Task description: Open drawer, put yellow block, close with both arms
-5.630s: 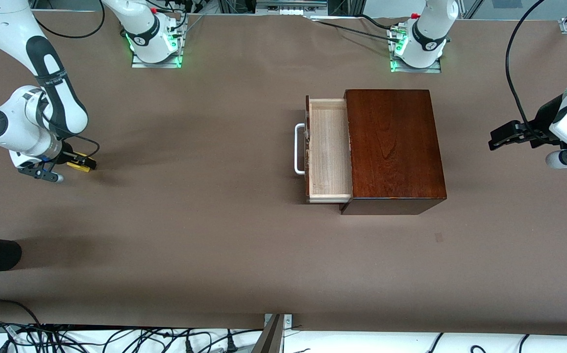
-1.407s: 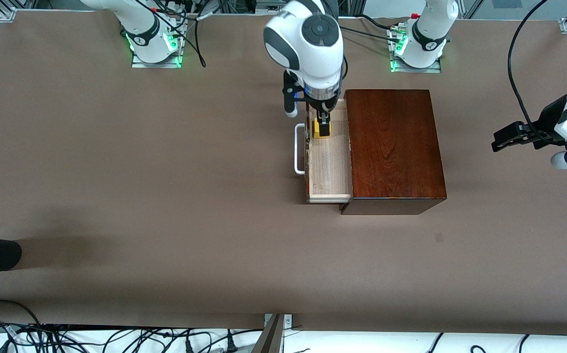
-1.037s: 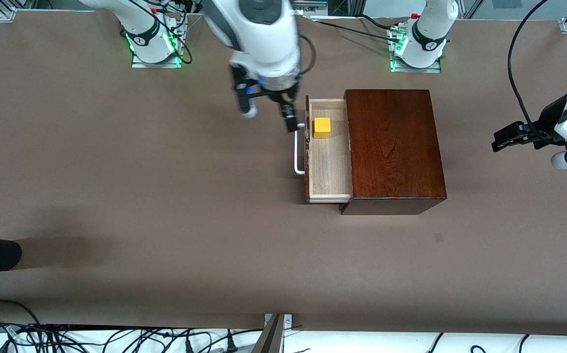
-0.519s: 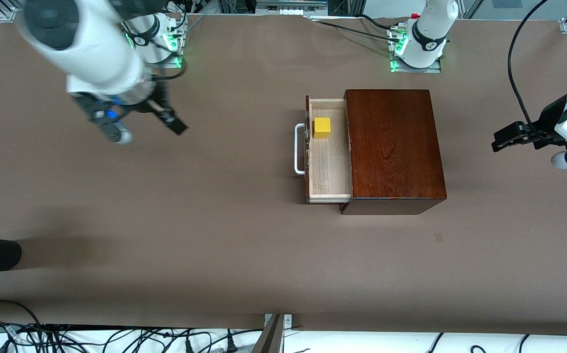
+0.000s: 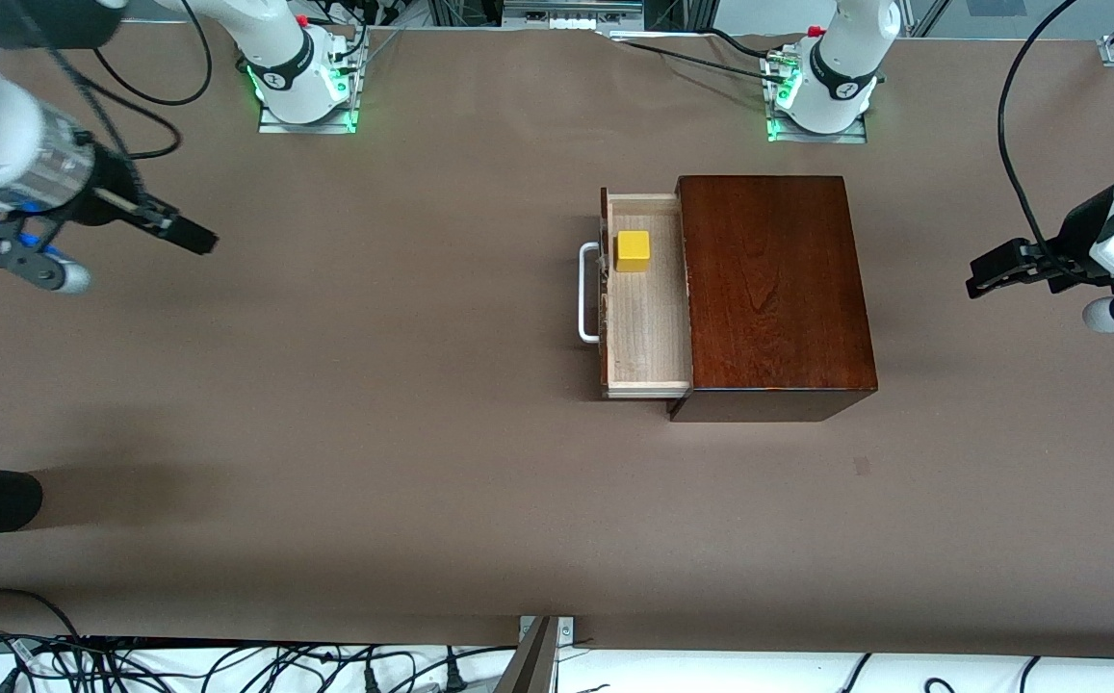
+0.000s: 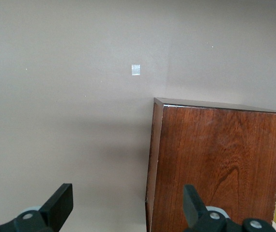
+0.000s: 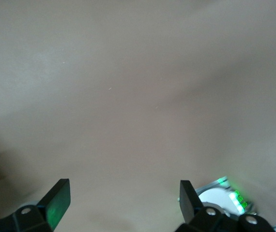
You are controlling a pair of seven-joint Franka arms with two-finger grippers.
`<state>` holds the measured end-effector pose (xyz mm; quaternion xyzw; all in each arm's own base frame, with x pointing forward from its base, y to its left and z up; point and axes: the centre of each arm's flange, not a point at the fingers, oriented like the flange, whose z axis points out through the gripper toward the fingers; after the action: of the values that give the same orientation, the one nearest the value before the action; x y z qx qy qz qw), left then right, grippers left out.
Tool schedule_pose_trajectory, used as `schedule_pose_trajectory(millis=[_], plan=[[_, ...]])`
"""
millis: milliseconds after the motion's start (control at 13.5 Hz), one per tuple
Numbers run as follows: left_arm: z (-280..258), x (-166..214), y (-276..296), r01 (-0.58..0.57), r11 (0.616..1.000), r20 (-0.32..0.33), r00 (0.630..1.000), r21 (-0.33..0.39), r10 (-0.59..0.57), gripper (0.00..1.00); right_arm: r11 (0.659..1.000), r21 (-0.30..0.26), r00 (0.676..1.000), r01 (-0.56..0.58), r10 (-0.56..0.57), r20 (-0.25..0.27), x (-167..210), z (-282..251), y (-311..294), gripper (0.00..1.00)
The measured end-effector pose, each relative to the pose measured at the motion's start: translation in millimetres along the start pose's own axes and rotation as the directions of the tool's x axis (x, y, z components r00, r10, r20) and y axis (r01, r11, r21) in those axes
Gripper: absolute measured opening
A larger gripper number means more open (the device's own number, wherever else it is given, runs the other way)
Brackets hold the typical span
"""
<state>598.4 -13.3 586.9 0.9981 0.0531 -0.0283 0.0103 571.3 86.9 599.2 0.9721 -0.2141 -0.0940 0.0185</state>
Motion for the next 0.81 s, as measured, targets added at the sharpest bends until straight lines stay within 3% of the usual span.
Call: schedule_pose_trajectory(millis=[296,519,815], plan=[[0.0,0.0,0.0,0.0,1.0,0.0,1.0,0.0,0.0,1.0,0.986,0.001,0.984,0.167,-0.167,-0.055,24.6,6.4,51.1,1.0],[0.0,0.0,0.0,0.0,1.0,0.0,1.0,0.0,0.0,1.0,0.958,0.014,0.955,0.285,-0.283,-0.085,30.3,11.1,79.9,1.0],[0.0,0.0,0.0,0.0,1.0,0.0,1.0,0.0,0.0,1.0,0.931,0.0,0.925,0.365,-0.362,-0.119,35.6,7.9,90.6,1.0]])
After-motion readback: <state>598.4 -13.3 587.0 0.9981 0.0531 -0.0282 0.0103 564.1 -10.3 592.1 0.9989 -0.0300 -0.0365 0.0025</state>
